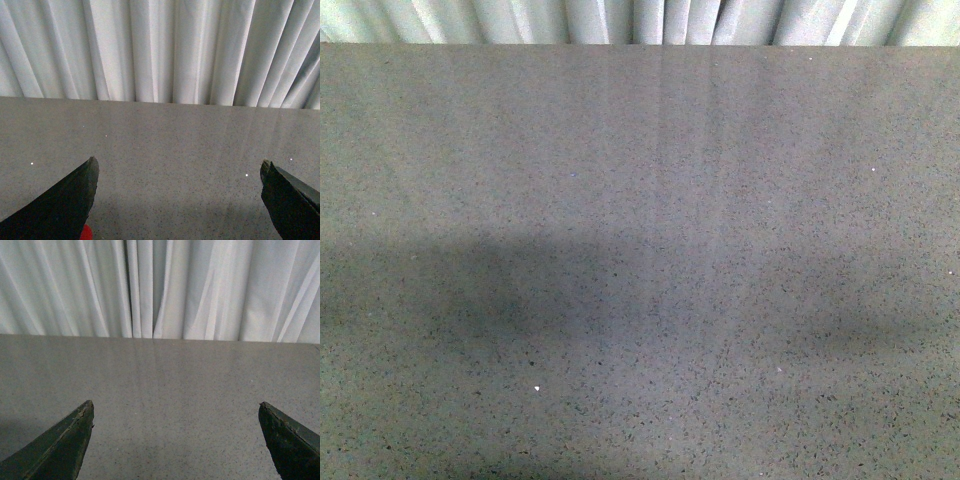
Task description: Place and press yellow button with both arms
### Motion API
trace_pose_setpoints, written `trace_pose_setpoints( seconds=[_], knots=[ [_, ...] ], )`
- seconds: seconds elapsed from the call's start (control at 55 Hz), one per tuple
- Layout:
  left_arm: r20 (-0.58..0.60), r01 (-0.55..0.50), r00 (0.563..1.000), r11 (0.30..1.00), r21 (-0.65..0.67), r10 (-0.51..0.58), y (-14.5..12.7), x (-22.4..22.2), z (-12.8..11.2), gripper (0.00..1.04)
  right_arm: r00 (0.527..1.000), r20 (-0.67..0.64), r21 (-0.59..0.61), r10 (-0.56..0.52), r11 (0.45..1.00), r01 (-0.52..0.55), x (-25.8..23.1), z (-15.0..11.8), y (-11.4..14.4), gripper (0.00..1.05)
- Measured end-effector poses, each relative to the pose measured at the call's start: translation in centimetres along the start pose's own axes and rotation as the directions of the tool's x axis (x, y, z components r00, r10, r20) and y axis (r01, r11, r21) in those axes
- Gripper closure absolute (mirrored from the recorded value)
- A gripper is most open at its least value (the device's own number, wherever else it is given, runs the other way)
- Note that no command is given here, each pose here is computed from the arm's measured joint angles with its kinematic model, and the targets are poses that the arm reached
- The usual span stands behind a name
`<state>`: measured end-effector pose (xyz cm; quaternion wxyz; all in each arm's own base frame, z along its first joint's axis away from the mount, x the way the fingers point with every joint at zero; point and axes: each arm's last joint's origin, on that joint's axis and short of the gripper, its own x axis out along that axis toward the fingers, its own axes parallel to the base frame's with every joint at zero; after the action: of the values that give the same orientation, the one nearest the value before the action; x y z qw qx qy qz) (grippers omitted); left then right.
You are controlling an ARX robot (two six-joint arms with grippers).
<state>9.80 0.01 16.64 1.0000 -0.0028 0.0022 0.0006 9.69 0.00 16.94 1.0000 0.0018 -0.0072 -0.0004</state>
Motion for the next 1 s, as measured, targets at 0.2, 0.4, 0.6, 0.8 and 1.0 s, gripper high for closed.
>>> trace_pose_setpoints(
  seconds=[0.2,0.4,0.6,0.8,1.0],
  knots=[
    [0.000,0.000,1.000,1.000,0.000,0.000,0.0,0.0,0.0,0.09,1.000,0.000,0.000,0.000,1.000,0.000,0.0,0.0,0.0,0.09],
    [0.000,0.000,1.000,1.000,0.000,0.000,0.0,0.0,0.0,0.09,1.000,0.000,0.000,0.000,1.000,0.000,0.0,0.0,0.0,0.09],
    [0.000,0.000,1.000,1.000,0.000,0.000,0.0,0.0,0.0,0.09,1.000,0.000,0.000,0.000,1.000,0.000,0.0,0.0,0.0,0.09],
    [-0.242,0.109,0.960,0.982,-0.152,-0.144,1.0,1.1,0.7,0.09,1.000,0.000,0.000,0.002,1.000,-0.002,0.0,0.0,0.0,0.09],
    [-0.277,-0.036,0.961,0.984,-0.175,-0.014,4.2,5.4,1.9,0.09,1.000,0.000,0.000,-0.001,1.000,0.001,0.0,0.0,0.0,0.09]
  ],
)
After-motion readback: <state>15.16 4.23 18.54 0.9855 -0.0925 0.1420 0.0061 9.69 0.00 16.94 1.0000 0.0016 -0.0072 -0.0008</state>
